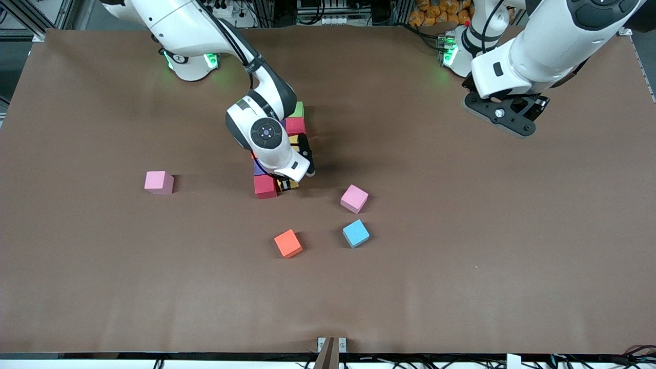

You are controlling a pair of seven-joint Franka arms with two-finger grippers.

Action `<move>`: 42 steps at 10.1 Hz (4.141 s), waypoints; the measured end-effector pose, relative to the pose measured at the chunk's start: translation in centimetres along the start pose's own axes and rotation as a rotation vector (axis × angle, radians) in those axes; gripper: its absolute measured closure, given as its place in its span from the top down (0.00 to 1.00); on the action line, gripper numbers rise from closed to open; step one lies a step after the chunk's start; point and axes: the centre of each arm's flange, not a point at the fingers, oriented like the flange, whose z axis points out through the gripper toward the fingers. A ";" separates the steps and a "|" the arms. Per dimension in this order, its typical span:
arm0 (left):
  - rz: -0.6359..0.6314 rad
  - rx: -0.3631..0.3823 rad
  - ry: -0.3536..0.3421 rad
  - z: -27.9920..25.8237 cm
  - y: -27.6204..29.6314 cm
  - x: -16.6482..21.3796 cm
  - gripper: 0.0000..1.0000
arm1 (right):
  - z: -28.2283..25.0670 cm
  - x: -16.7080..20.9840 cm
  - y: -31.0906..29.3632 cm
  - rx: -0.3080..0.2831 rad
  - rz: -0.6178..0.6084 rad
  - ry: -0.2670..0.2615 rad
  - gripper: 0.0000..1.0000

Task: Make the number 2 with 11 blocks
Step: 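Lower the yellow cube beside the pink cube with the right gripper, then open the right gripper to release the yellow cube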

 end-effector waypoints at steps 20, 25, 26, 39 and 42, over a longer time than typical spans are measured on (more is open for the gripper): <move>-0.004 -0.001 0.000 0.0 -0.2 0.0 1.00 | 1.1 -2.1 1.3 -0.036 0.010 0.004 0.57; -0.005 -0.001 0.000 0.0 -0.3 -0.1 1.00 | 1.2 -2.2 1.4 -0.036 0.016 0.003 0.68; -0.006 -0.001 0.000 0.0 -0.3 -0.1 1.00 | 1.2 -2.2 1.4 -0.036 0.016 0.003 0.77; -0.025 -0.091 0.109 3.5 0.1 6.0 1.00 | -6.5 -5.3 1.1 0.042 0.275 0.065 1.00; -0.050 -0.154 0.164 9.4 0.3 11.3 1.00 | -9.0 -16.0 2.9 0.029 0.498 0.053 1.00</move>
